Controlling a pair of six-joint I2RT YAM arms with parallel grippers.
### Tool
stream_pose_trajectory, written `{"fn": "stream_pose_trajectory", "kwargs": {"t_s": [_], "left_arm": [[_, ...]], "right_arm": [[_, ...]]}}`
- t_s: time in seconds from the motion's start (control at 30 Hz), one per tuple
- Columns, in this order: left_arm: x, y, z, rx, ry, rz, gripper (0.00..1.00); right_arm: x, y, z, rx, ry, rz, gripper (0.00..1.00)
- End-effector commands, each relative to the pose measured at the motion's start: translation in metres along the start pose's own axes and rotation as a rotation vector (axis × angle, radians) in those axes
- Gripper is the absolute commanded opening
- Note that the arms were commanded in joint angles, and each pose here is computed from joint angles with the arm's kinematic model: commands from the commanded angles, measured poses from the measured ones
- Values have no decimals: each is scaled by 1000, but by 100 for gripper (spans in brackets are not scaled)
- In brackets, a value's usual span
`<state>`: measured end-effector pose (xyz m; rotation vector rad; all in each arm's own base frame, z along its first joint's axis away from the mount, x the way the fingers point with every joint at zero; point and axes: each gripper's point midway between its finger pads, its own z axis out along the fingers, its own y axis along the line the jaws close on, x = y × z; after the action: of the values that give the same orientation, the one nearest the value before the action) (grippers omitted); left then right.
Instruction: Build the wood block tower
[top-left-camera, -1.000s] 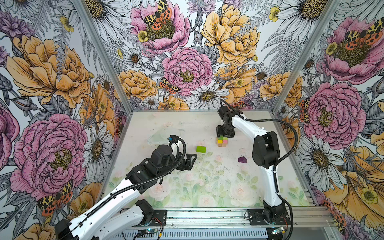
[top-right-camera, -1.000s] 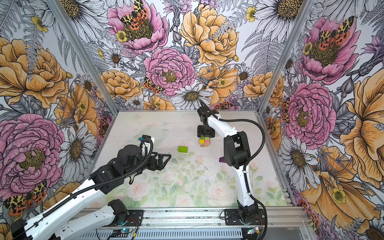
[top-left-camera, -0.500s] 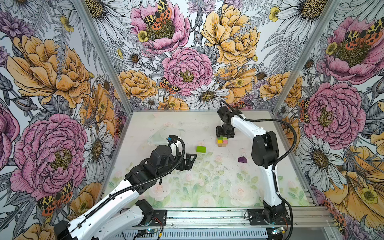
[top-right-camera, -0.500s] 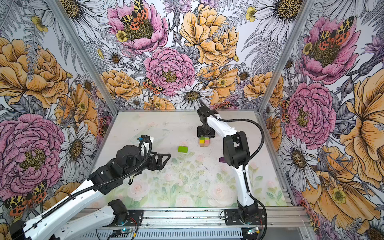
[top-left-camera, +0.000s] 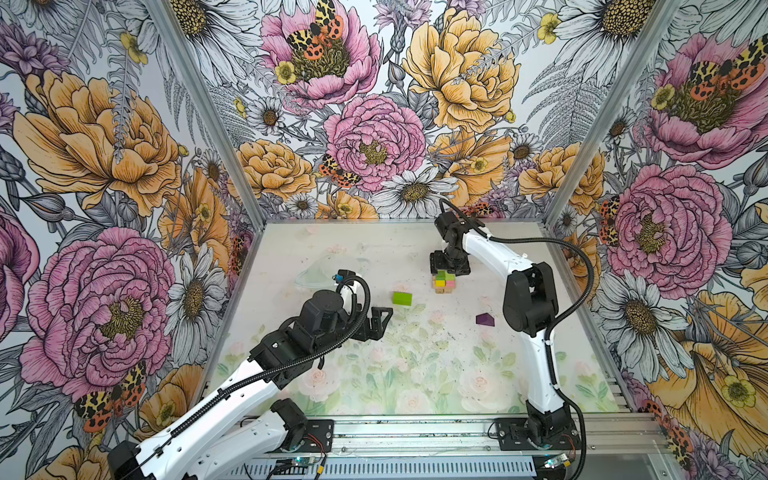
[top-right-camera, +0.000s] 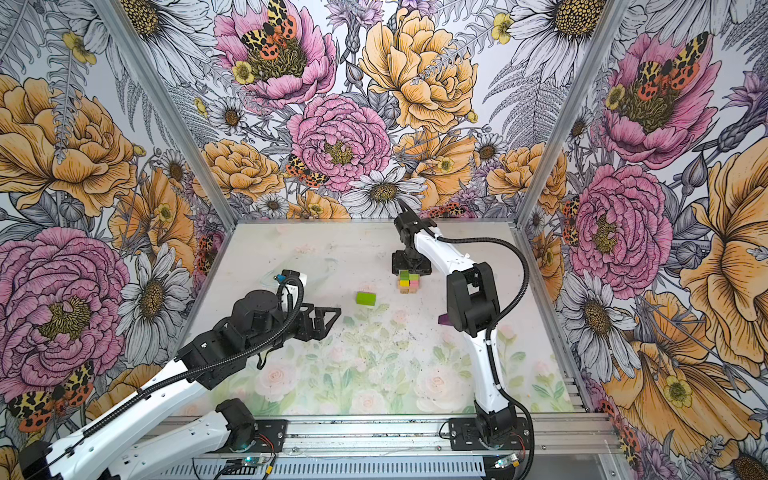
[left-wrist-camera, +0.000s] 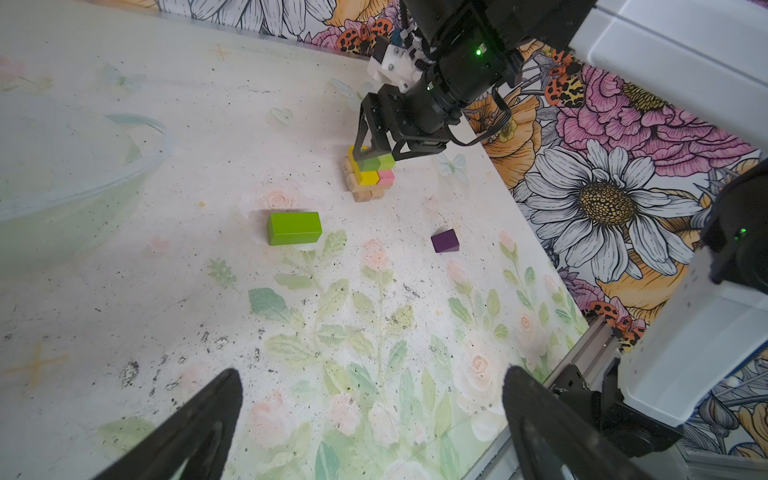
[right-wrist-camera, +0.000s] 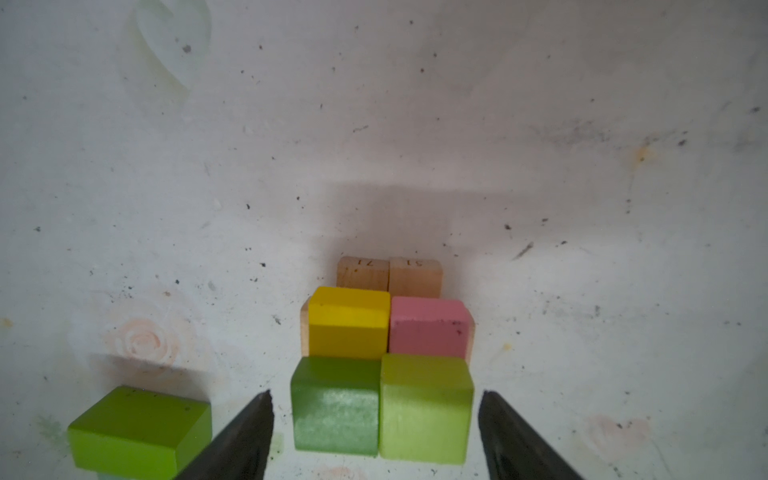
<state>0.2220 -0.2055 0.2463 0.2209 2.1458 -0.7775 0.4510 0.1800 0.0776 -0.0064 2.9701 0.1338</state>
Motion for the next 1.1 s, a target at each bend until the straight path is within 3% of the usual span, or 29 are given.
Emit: {"fn": "stream_pose_trajectory", "kwargs": {"t_s": [0.0, 0.33, 0.7, 1.07], "left_arm": [[-14, -3, -5, -7, -39, 26, 99], [-20, -17, -9, 7, -47, 14, 99], [21, -24, 16, -98, 26, 22, 99], [44, -17, 61, -168, 136, 50, 97]], "right_arm": [[-16, 1, -50, -25, -108, 0, 81], [16, -17, -118, -21, -197, 11, 81], [118, -47, -126, -63, -222, 37, 81], [165, -53, -127, -132, -239, 31, 84]]}}
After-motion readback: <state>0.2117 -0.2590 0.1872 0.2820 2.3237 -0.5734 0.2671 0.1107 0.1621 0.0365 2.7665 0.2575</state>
